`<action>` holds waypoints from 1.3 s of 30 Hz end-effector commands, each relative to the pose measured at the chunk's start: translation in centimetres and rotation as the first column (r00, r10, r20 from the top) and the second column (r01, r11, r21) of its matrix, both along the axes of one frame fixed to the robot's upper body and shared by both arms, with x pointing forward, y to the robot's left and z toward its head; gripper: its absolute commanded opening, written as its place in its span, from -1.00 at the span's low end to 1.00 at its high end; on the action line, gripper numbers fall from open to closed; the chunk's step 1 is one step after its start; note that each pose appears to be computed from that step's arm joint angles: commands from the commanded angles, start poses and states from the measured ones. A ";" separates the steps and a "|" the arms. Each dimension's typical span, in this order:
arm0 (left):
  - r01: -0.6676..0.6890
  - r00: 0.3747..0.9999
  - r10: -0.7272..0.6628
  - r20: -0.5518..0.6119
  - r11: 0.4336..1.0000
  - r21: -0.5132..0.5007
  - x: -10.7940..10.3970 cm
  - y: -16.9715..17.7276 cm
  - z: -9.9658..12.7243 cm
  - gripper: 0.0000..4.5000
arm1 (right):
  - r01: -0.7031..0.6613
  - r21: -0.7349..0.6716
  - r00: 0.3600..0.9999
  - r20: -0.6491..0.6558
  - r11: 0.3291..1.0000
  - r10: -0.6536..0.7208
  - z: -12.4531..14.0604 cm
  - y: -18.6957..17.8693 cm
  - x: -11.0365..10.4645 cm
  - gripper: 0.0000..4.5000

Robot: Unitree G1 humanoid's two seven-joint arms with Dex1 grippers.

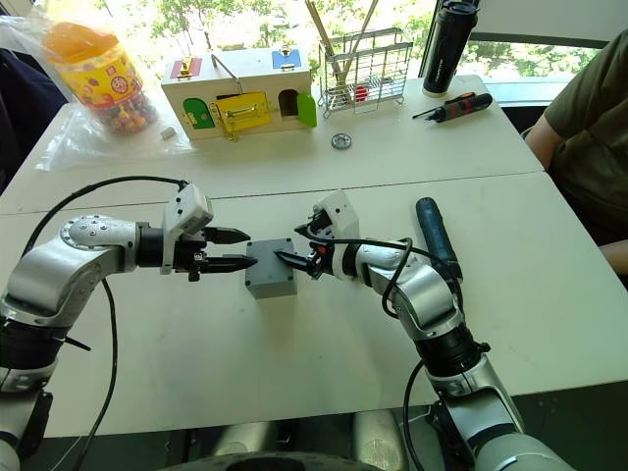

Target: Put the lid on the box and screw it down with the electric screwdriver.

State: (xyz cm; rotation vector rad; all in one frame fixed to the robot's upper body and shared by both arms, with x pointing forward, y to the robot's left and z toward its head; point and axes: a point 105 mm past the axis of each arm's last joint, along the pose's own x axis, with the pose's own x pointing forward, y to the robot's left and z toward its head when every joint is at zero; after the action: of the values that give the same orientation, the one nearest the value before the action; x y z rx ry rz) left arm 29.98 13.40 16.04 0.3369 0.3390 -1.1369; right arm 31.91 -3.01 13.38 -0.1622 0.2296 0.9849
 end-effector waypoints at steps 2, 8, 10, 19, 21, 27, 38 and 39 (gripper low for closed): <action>0.044 0.998 -0.042 0.042 0.998 -0.047 -0.2 -0.8 1.7 0.19 | 0.031 0.074 0.994 0.102 0.997 -0.038 4.9 -1.7 -0.1 0.86; 0.184 0.982 -0.181 0.045 0.980 -0.070 -1.7 -2.9 2.9 0.19 | 0.252 0.056 0.962 0.093 0.966 -0.256 9.8 -10.1 0.2 0.86; 0.239 0.970 -0.236 0.054 0.970 -0.048 -2.2 -3.6 3.0 0.19 | 0.248 -0.074 0.967 0.073 0.966 -0.243 9.7 -12.3 -0.8 0.94; 0.389 0.914 -0.384 0.132 0.921 -0.013 -2.4 -7.1 3.5 0.19 | 0.444 -0.441 0.726 -0.333 0.780 -0.602 5.8 -22.2 -1.2 0.94; 0.416 0.902 -0.412 0.130 0.910 -0.002 -2.8 -7.3 3.1 0.19 | 0.424 -0.442 0.698 -0.398 0.791 -0.596 5.0 -22.2 -1.1 0.94; 0.445 0.888 -0.441 0.131 0.896 -0.001 -3.4 -7.7 2.9 0.19 | 0.376 -0.488 0.626 -0.493 0.788 -0.605 3.2 -22.4 -0.9 0.94; 0.411 0.905 -0.401 0.144 0.911 -0.044 -3.6 -8.0 2.3 0.19 | 0.245 -0.610 0.598 -0.517 0.754 -0.613 0.2 -22.3 0.9 0.94; 0.407 0.906 -0.397 0.146 0.913 -0.045 -3.6 -8.0 2.3 0.19 | 0.223 -0.623 0.599 -0.519 0.750 -0.609 -0.1 -22.1 0.9 0.94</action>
State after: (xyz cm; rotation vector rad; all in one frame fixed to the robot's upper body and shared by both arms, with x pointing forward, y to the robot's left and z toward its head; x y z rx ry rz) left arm 26.69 5.52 17.28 0.4068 0.1634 -1.5255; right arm 32.65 -25.34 13.32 -0.1561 1.1975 0.3946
